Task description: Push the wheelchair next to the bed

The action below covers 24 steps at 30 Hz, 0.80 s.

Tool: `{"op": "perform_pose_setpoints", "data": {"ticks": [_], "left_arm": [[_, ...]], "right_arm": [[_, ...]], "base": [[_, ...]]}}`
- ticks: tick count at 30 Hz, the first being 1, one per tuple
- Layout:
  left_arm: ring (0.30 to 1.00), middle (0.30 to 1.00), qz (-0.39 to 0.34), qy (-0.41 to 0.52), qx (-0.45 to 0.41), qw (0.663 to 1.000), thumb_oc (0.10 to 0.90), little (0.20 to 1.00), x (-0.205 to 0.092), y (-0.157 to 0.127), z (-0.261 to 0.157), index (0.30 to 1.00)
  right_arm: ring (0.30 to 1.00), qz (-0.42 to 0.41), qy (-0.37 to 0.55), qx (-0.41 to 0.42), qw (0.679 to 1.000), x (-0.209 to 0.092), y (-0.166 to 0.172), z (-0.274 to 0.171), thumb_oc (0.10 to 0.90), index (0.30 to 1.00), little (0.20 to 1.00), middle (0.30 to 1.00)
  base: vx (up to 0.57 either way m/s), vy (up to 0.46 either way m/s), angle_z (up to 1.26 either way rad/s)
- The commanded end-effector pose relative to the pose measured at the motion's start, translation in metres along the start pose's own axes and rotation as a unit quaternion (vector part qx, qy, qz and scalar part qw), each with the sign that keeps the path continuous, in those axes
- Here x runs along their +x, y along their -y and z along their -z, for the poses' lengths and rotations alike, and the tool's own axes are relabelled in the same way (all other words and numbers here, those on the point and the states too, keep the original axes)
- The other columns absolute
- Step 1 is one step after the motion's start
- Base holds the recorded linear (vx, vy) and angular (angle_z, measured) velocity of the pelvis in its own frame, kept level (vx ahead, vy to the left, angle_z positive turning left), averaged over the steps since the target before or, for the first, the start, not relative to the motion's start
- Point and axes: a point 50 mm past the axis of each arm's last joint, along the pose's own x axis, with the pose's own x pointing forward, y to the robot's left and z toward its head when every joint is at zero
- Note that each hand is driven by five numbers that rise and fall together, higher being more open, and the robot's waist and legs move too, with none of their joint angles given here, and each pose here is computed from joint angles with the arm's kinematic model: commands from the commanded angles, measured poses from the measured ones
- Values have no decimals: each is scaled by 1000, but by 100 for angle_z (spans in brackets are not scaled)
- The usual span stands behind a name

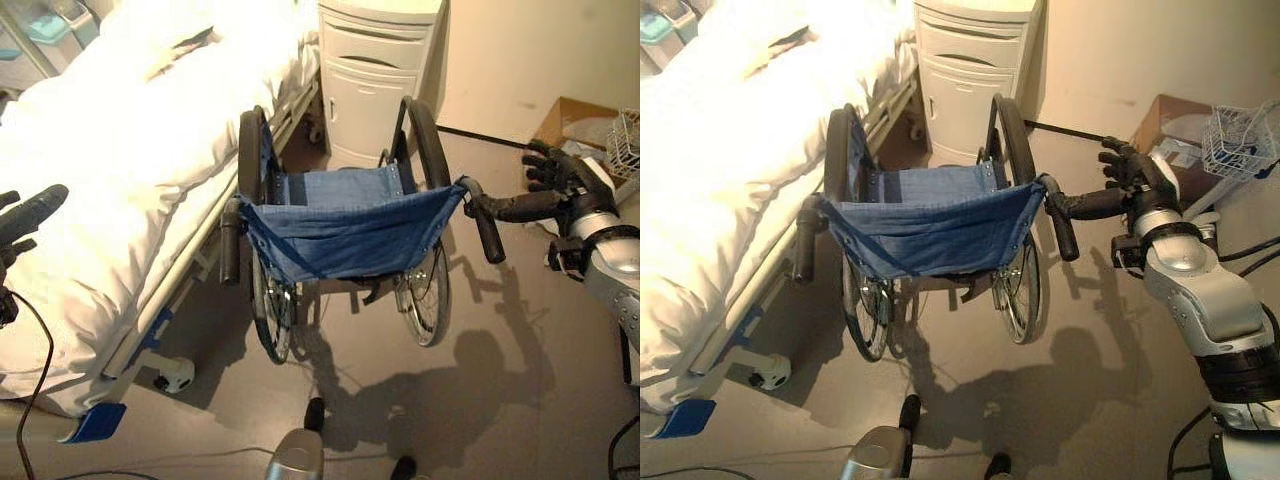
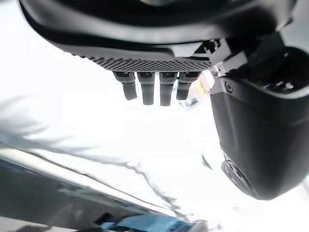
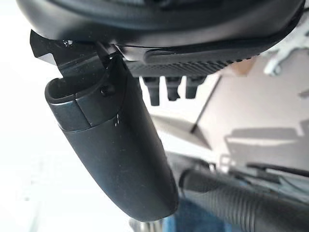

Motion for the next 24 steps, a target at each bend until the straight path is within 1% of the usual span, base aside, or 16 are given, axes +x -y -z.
{"op": "perform_pose_setpoints", "data": {"ticks": [1, 6, 10, 12, 14, 17, 19, 20, 22, 24], "left_arm": [[900, 900, -53, 88, 54, 993, 800, 900, -9, -27, -44, 900], [900, 900, -47, 77, 45, 995, 800, 900, -10, -28, -36, 900], [900, 900, -18, 52, 34, 998, 800, 900, -12, -20, -21, 900], [900, 900, 3, 32, 32, 999, 800, 900, -15, -14, -5, 900], [900, 900, 33, -4, 22, 999, 800, 900, -18, -2, 22, 900], [900, 900, 60, -31, 13, 998, 800, 900, -22, 10, 42, 900], [900, 900, 103, -60, -8, 993, 800, 900, -29, 26, 61, 900], [900, 900, 106, -63, -12, 992, 800, 900, -30, 27, 62, 900], [900, 900, 126, -81, -34, 988, 800, 900, -35, 34, 73, 900], [900, 900, 145, -107, -35, 983, 800, 900, -40, 42, 88, 900]], "right_arm": [[900, 71, 124, -5, 990, -9, 26, -39, 800, 900, 900, 900], [900, 91, 139, 13, 986, -15, 35, -40, 800, 900, 900, 900], [900, 91, 124, 9, 988, -19, 36, -29, 800, 900, 900, 900], [900, 97, 104, 14, 990, -23, 39, -14, 800, 900, 900, 900], [900, 115, 68, 41, 990, -29, 44, 11, 800, 900, 900, 900], [900, 137, 37, 65, 988, -34, 48, 32, 800, 900, 900, 900], [900, 189, -14, 93, 977, -45, 60, 61, 800, 900, 900, 900], [900, 193, -21, 94, 976, -47, 62, 65, 800, 900, 900, 900], [900, 220, -58, 115, 967, -57, 68, 87, 800, 900, 900, 900], [900, 243, -122, 137, 953, -72, 69, 124, 800, 900, 900, 900]], "base": [[0, 0, 0], [0, 0, 0], [-3, -4, -1], [-15, -10, -5], [-13, -3, -2], [-10, -4, -1], [-18, -7, 0], [-22, -10, 6], [-6, -2, 2], [0, 0, 0]]}}
